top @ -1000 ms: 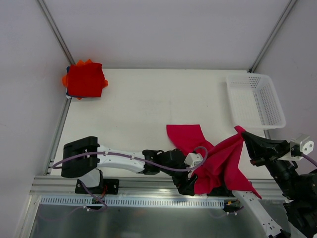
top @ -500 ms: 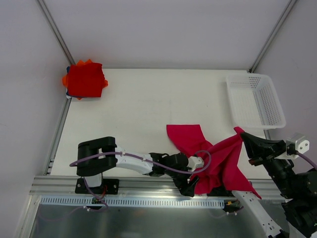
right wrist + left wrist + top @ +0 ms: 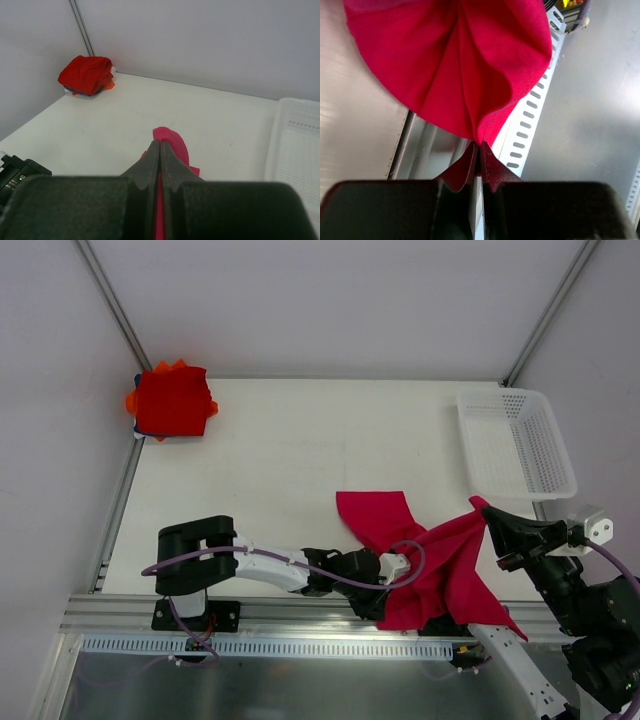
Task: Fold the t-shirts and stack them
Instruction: Flatten the tshirt out
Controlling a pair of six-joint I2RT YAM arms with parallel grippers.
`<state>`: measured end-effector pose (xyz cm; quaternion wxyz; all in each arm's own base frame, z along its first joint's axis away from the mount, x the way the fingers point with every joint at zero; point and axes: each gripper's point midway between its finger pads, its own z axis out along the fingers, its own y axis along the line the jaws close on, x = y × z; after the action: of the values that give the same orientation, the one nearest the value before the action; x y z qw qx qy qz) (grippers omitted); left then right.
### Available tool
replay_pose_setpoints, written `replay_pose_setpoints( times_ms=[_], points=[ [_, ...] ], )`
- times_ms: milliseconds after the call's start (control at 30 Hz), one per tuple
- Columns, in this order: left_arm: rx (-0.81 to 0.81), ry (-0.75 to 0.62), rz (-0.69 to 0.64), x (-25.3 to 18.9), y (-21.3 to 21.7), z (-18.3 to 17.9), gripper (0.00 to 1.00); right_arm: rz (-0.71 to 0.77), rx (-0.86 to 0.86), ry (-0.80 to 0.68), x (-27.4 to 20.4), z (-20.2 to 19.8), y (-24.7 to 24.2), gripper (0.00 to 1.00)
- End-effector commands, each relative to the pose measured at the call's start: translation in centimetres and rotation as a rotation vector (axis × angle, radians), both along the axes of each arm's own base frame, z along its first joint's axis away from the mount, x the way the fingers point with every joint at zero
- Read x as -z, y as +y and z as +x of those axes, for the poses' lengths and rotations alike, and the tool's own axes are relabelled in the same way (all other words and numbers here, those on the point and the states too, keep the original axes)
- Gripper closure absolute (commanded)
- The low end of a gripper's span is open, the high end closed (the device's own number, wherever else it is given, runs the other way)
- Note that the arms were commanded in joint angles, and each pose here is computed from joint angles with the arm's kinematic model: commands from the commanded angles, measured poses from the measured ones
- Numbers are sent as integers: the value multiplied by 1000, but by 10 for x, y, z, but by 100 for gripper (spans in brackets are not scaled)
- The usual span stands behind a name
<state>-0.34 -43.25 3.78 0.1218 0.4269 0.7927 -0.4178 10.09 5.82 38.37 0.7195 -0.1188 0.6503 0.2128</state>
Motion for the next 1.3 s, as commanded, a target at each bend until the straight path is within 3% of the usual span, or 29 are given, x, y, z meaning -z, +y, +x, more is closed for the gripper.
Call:
replay_pose_setpoints(
  times_ms=[0, 167, 267, 367, 433, 500, 600, 667, 800, 1100, 1267],
  points=[
    [-12, -22, -13, -6, -5, 1, 100, 9, 28, -43, -10, -1, -6, 100],
    [-78, -125, 36, -40, 11, 21, 100, 7, 31, -42, -11, -1, -6, 100],
    [-180, -297, 57, -102, 51, 51, 100, 9, 31, -43, -13, -2, -7, 99],
    [-297, -443, -61, -206, 112, 73, 100, 23, 30, -54, -17, -6, -8, 99],
    [-331, -497, -109, -254, 146, 78, 100, 30, 26, -50, -18, -6, -8, 100],
    [-375, -535, -244, -313, 179, 79, 100, 35, 17, -48, -18, -7, -6, 99],
    [-440, -596, -287, -358, 226, 87, 100, 43, -14, -45, -18, -9, -1, 100],
    [-459, -629, -260, -367, 247, 90, 100, 40, -35, -48, -19, -11, 2, 100],
    [-457, -683, -373, -421, 281, 87, 100, 5, -122, -90, -30, -31, 10, 99],
    [-383, -803, -572, -481, 329, 73, 100, 38, -143, -384, -103, -109, -21, 100],
    [-171, -818, -741, -514, 330, 34, 100, 11, -213, -403, -101, -128, -16, 99]
  ],
)
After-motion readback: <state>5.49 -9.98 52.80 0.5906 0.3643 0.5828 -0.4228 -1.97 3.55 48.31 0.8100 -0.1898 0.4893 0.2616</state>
